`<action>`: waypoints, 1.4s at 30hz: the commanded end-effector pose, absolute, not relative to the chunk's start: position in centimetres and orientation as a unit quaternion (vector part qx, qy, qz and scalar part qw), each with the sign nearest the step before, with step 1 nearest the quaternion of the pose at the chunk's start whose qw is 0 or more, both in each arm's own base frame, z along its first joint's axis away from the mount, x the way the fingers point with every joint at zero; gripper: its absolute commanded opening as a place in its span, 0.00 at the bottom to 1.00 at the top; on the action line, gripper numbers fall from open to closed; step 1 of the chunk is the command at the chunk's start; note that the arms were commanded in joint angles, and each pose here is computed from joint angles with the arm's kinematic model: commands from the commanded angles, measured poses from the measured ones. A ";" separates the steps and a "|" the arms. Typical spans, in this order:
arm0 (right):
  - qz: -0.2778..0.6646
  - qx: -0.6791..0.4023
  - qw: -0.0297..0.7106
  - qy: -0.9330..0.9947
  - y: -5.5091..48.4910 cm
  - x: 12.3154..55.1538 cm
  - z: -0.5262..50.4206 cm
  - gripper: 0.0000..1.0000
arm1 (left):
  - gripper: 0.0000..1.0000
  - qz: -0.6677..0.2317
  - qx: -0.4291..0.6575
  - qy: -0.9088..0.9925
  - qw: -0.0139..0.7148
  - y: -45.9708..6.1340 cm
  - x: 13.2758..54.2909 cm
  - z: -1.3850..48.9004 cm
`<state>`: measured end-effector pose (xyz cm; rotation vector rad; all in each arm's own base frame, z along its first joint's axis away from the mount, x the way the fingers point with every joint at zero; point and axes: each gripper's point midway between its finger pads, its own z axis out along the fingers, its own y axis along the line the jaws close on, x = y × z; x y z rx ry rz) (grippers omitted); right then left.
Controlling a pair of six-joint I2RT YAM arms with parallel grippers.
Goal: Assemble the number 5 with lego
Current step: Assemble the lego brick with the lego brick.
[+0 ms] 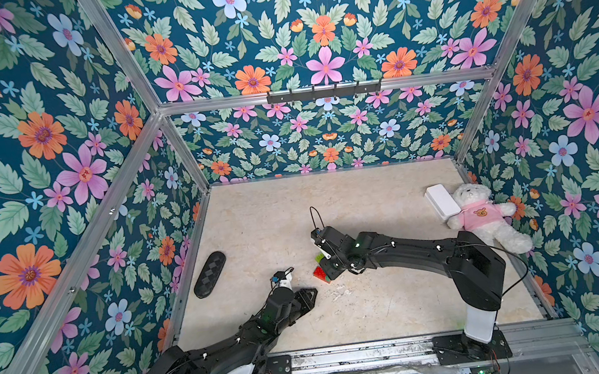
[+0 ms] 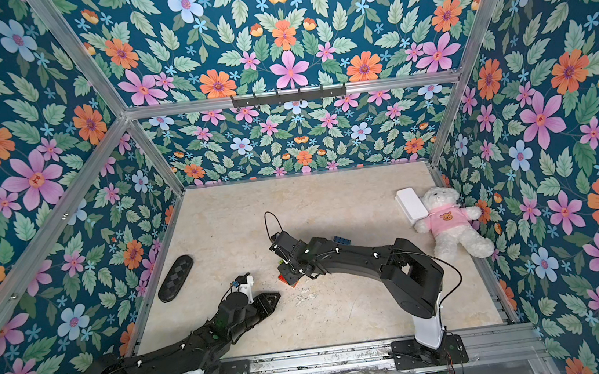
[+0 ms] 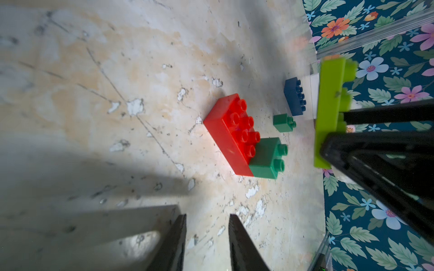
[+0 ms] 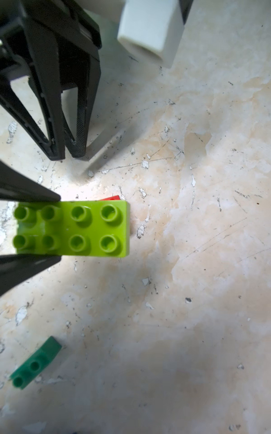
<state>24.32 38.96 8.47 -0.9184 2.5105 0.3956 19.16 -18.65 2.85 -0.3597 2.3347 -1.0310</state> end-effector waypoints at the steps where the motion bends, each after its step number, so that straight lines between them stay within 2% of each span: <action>1: 0.146 -0.358 0.215 0.897 39.3 24.0 8.3 0.22 | 0.35 -0.365 -0.138 0.880 0.269 -17.9 18.7 1.9; 42: 0.119 -0.412 0.194 0.882 38.7 23.4 6.0 0.22 | 0.34 -0.348 -0.143 0.886 0.272 -17.2 18.5 1.2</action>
